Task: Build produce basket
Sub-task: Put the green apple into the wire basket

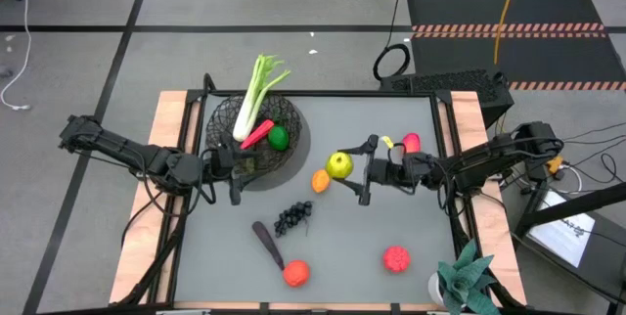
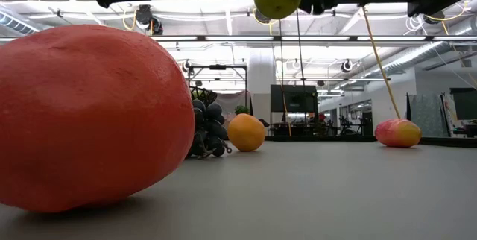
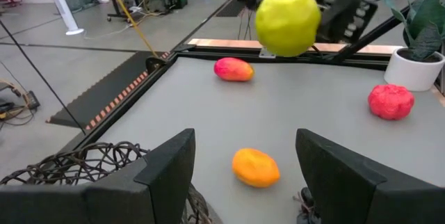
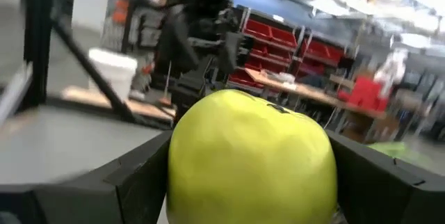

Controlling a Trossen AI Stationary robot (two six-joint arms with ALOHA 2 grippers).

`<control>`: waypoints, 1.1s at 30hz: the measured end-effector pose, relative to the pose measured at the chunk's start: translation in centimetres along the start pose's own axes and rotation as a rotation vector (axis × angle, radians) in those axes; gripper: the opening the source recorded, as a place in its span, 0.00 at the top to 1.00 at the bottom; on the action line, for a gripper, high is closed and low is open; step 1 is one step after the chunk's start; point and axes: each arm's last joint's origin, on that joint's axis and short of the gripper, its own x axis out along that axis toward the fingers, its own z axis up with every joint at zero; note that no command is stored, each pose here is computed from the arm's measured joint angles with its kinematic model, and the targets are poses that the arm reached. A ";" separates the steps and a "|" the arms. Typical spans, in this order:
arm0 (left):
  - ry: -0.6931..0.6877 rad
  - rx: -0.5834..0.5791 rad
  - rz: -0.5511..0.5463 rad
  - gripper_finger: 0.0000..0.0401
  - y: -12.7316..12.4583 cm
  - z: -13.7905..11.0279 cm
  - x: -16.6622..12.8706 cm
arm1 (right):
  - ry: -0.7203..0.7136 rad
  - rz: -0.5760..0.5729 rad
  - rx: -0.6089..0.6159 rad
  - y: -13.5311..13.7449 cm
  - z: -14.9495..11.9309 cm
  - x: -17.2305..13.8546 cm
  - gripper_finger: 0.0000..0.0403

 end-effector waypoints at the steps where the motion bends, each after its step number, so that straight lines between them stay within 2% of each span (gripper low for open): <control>1: 0.000 0.000 0.000 0.38 0.0 0.0 0.0 | 0.004 0.010 -0.058 0.2 0.0 -0.1 0.19; 7: 0.002 0.001 0.000 0.38 0.0 0.0 0.0 | 0.063 0.102 -0.423 1.8 -0.5 -0.5 0.19; 10: 0.002 0.003 0.000 0.38 0.0 0.0 0.0 | 0.048 0.109 -0.434 2.1 -0.3 -0.6 0.19; 14: 0.002 0.003 0.000 0.38 0.0 0.0 0.0 | 0.003 0.072 -0.279 1.8 0.2 -0.5 0.19; 18: 0.003 0.004 0.000 0.38 0.0 0.0 0.0 | -0.032 0.012 -0.002 0.6 0.5 -0.2 0.19; 20: 0.003 0.016 0.000 0.38 0.0 0.0 0.0 | -0.043 -0.048 0.134 -0.3 0.5 0.0 0.19; 25: 0.002 0.058 0.007 0.38 0.0 0.0 0.0 | -0.051 -0.207 0.376 -2.7 -0.1 0.5 0.19; 29: -0.002 0.098 0.069 0.38 0.2 0.0 0.0 | -0.050 -0.269 0.503 -4.1 -0.6 2.1 0.19; 33: -0.011 0.124 0.119 0.38 0.5 0.1 -0.2 | -0.012 -0.305 0.512 -5.1 -1.0 5.3 0.19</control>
